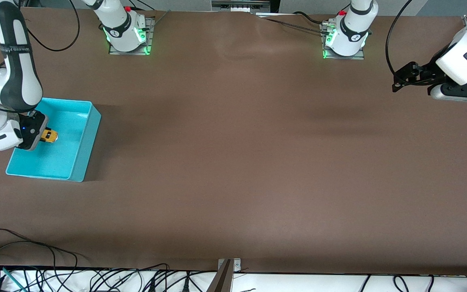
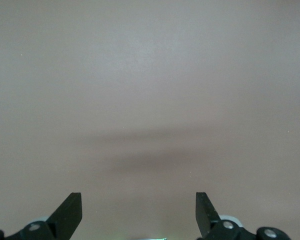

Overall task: Wind up and store yellow beetle car
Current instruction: 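Carry the car into the teal box and lower it, then open the right gripper to release the car in the box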

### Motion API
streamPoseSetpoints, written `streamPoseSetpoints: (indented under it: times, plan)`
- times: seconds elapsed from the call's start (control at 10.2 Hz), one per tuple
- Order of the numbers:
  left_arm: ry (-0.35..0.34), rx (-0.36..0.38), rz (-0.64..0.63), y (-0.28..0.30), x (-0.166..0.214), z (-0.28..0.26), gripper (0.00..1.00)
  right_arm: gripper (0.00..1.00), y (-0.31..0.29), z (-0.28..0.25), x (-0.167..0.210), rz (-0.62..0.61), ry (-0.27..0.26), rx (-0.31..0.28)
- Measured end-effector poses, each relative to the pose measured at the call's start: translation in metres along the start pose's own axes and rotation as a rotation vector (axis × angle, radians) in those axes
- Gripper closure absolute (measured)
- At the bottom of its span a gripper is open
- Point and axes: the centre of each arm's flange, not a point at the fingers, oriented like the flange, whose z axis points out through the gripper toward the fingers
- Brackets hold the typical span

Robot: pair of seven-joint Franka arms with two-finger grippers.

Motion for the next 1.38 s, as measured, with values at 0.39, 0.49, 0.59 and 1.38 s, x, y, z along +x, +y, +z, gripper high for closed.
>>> streamPoseSetpoints:
  times: [0.39, 0.49, 0.59, 1.38]
  plan:
    - [0.013, -0.002, -0.004, -0.003, 0.003, -0.006, 0.00, 0.55, 0.002, 0.060, 0.004, -0.060, 0.115, 0.013]
    - [0.013, -0.003, -0.006, -0.004, 0.004, -0.005, 0.00, 0.55, 0.002, 0.069, 0.005, -0.067, 0.129, 0.020]
    - [0.012, -0.003, -0.007, -0.004, 0.004, -0.005, 0.00, 0.55, 0.002, 0.075, 0.004, -0.066, 0.131, 0.026]
    - [0.017, -0.003, -0.006, -0.004, 0.004, -0.007, 0.00, 0.54, 0.000, 0.095, -0.003, -0.048, 0.135, 0.052]
